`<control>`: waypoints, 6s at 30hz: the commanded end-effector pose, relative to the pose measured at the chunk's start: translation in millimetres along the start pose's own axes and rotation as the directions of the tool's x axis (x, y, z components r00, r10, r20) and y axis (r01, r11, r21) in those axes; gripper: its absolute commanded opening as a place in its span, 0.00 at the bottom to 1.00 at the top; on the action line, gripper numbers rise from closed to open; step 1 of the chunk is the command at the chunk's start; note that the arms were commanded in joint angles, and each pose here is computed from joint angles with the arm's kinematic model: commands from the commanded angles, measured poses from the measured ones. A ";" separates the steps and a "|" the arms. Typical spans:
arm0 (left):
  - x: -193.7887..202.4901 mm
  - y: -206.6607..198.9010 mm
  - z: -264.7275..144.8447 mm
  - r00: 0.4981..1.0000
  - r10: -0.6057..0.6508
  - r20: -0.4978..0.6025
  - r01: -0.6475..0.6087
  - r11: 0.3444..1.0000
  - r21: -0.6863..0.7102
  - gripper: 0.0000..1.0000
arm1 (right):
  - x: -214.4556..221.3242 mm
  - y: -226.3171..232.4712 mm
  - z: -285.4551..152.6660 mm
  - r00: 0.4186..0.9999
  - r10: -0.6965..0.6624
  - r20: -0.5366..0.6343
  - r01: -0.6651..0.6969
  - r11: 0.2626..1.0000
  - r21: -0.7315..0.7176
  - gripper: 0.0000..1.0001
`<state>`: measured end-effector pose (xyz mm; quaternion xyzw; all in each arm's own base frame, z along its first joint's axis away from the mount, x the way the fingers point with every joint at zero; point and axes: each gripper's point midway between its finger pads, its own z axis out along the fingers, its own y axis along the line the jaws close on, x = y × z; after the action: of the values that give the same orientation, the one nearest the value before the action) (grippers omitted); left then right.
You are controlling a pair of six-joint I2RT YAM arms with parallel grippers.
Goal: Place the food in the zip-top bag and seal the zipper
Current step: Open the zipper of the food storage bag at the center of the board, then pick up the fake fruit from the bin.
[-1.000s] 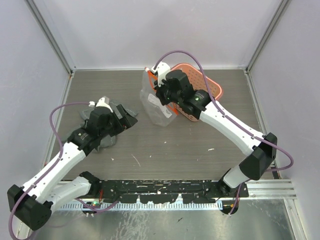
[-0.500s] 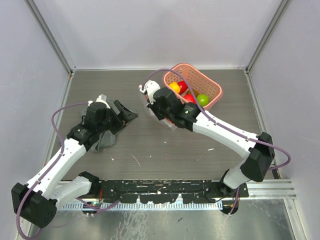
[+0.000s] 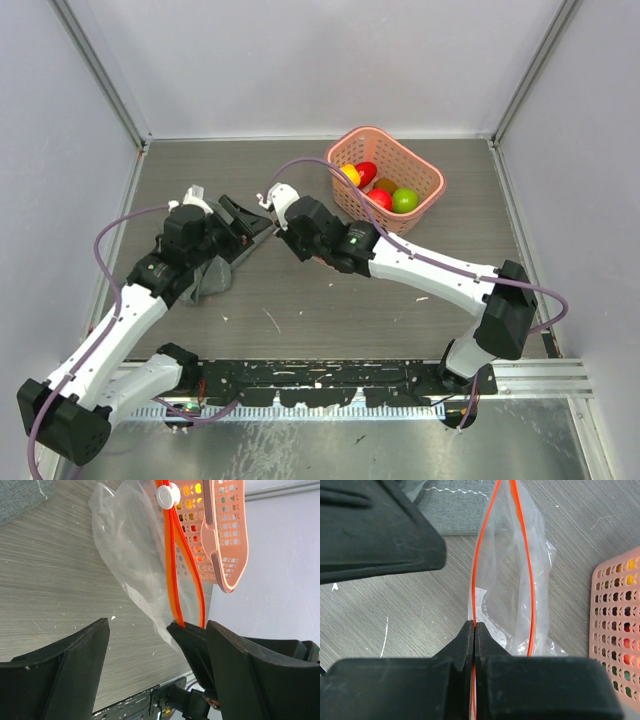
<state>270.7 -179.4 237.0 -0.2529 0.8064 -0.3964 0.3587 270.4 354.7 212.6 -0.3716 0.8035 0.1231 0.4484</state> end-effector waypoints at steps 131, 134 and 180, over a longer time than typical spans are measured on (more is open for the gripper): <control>-41.9 5.4 -51.2 0.861 0.508 0.030 -0.459 0.801 -0.385 0.00 | -26.5 -91.0 7.8 0.881 0.428 0.202 -0.468 0.853 0.232 0.00; -38.2 6.9 -46.2 0.850 0.527 -0.015 -0.490 0.780 -0.388 0.00 | -14.7 -93.4 15.9 0.883 0.438 0.168 -0.467 0.854 0.229 0.00; -35.4 -24.7 -0.8 0.771 0.558 -0.307 -0.636 0.651 -0.414 0.00 | -32.3 -223.4 -23.2 0.871 0.416 0.262 -0.447 0.892 0.067 0.73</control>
<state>293.5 -178.4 257.2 -0.0291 0.9449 -0.0728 0.3177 399.3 224.9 276.2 -0.1435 0.8118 0.2578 0.5039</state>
